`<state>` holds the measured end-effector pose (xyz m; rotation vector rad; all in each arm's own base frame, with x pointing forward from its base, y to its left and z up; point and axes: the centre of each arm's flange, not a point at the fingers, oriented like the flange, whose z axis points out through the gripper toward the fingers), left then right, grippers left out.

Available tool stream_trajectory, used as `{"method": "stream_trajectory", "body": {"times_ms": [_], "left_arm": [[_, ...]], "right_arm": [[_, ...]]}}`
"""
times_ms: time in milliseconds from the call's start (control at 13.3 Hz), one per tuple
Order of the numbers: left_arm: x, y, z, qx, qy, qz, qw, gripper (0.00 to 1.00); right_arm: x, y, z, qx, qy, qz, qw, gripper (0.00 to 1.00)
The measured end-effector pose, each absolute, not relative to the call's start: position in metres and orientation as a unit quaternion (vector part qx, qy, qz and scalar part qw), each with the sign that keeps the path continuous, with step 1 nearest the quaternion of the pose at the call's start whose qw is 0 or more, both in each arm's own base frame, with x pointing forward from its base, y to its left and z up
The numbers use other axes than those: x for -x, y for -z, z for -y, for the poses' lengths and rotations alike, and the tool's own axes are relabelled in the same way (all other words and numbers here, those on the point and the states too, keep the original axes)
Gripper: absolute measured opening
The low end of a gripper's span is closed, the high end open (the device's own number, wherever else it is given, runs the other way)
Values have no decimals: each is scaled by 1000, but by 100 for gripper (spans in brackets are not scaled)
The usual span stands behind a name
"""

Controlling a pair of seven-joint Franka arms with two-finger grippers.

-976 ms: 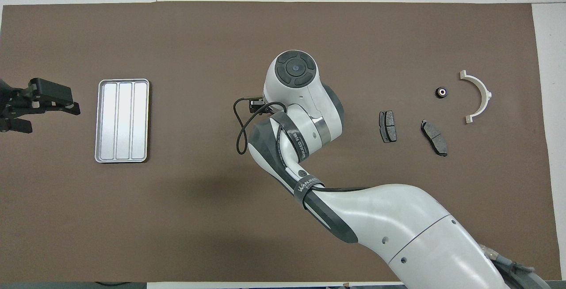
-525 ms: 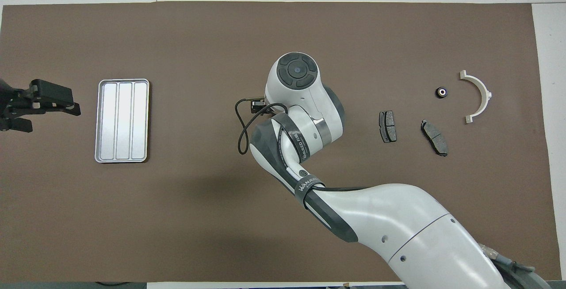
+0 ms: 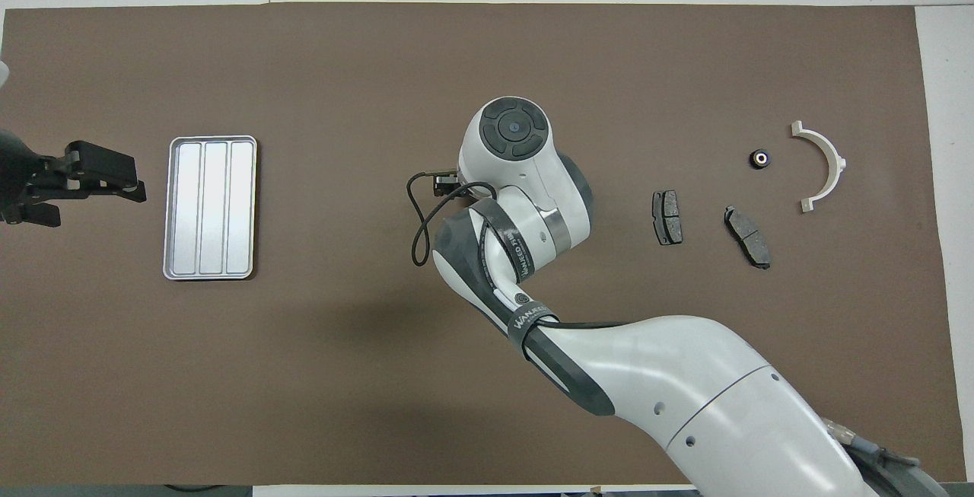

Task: Place bearing gear from tray to pile
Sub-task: 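Lower the right gripper and grasp the black gear at center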

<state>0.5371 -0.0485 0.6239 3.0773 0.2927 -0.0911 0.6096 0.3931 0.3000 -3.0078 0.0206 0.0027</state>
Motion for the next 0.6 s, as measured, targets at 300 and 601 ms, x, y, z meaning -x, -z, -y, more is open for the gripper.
{"method": "stream_trajectory", "body": {"times_ms": [300,601], "left_arm": [[-537,-624,48,-995,29,-95,24,100],[-534,-628,48,-995,26,-95,24,100]], "right_arm": [[-609,-296,-393,998,3,-8,69,72],[-607,-292,-392,998,2,-8,68,70]]}}
